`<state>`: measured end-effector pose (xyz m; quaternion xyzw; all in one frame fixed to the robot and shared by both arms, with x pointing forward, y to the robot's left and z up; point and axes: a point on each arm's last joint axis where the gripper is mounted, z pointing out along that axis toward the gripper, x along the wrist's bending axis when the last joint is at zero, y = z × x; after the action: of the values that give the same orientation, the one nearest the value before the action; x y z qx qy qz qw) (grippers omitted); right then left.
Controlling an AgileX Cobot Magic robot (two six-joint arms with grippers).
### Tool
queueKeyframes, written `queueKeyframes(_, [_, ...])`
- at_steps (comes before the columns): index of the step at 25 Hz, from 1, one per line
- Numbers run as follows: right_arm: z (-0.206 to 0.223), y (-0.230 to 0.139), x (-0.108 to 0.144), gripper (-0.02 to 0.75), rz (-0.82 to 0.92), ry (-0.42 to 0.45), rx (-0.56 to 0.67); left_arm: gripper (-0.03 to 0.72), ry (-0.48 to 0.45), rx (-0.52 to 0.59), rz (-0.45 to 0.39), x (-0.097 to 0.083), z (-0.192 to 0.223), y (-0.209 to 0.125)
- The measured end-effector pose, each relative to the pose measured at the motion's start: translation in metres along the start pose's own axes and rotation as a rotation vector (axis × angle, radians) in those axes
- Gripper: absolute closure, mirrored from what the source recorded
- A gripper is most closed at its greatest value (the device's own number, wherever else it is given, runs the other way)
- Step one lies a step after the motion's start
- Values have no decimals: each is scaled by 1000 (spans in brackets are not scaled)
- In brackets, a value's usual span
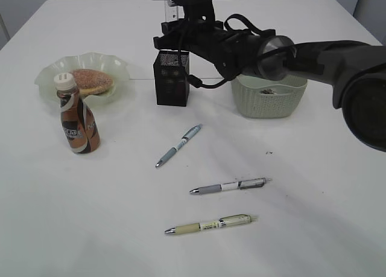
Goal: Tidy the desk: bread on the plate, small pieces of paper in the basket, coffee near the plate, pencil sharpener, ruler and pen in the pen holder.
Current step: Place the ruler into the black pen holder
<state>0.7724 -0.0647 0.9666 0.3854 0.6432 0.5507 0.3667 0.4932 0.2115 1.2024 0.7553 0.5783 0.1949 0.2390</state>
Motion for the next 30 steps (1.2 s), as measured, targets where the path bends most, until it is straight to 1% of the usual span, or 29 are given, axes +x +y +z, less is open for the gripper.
queueKeyframes(4, [1, -2, 0, 456, 0, 0, 4, 386, 0, 0, 0, 0, 0, 0])
queueKeyframes(7, [3, -12, 0, 436, 3, 1, 20, 386, 0, 0, 0, 0, 0, 0])
queueKeyframes(10, [4, -19, 1, 382, 25, 0, 36, 388, -2, 0, -1, 0, 0, 0])
queueKeyframes(13, [5, -18, -1, 331, 34, -4, 42, 388, -2, 0, -1, 0, 0, 0])
queueKeyframes(16, [5, -16, -3, 314, 43, -12, 61, 389, -2, 0, -1, 0, 0, 0])
queueKeyframes(19, [5, -13, -4, 309, 64, -27, 112, 389, -2, 0, -1, 0, 0, 0])
queueKeyframes(21, [3, -6, -6, 309, 87, -43, 179, 389, -2, 0, -1, 0, 0, 0])
queueKeyframes(25, [-10, 31, -9, 312, 145, -67, 293, 389, -2, 0, -1, 0, 0, 0])
queueKeyframes(30, [-34, 76, -8, 349, 229, -60, 436, 389, -3, 0, -1, 0, 0, 0])
